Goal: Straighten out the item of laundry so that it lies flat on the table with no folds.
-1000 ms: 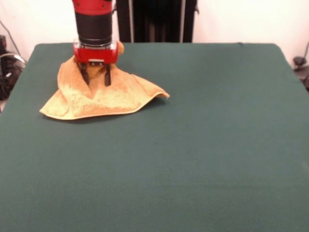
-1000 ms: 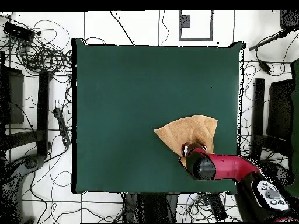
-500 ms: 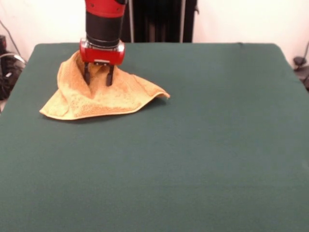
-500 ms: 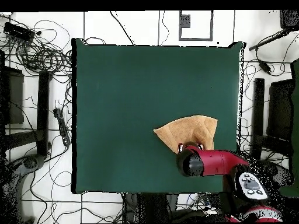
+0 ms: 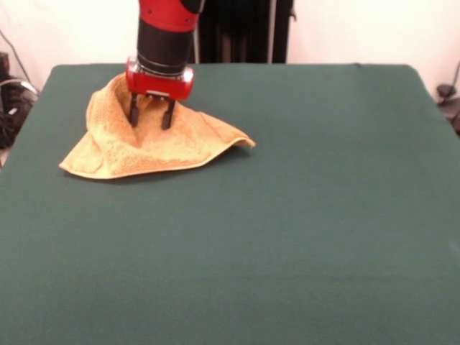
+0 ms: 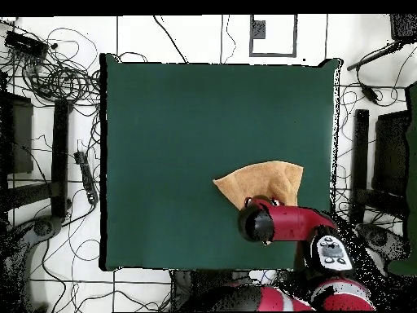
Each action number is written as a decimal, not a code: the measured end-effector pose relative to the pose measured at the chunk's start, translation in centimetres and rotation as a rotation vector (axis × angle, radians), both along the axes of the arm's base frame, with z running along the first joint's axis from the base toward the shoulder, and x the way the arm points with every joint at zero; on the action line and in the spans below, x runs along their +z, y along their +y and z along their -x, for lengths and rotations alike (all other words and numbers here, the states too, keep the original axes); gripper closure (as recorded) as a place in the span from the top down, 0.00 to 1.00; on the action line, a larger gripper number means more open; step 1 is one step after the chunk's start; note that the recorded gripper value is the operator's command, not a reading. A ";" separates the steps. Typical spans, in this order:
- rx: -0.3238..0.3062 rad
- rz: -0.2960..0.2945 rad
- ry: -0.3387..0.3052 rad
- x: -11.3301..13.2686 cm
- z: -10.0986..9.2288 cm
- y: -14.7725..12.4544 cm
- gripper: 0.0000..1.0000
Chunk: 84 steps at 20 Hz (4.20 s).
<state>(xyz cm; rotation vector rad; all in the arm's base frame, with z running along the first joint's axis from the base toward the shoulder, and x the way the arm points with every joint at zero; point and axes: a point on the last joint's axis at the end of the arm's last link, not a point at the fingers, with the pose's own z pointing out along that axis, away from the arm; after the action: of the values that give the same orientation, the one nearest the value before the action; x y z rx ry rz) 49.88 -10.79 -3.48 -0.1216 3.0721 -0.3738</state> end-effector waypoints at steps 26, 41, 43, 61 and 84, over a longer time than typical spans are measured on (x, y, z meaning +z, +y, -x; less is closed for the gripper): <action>-0.191 0.000 -0.009 -0.1 -2.2 3.3 1.00; -0.268 -0.005 -0.033 -0.2 -4.2 7.6 1.00; -0.277 -0.009 -0.038 -0.2 -4.6 8.3 1.00; -0.356 -0.041 -0.074 -0.4 -7.0 12.7 1.00; -0.420 0.002 -0.093 -0.5 -7.4 13.4 1.00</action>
<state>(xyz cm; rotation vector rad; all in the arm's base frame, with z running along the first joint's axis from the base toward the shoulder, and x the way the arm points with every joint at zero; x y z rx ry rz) 57.29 2.57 -4.02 0.5316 2.9860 -0.3833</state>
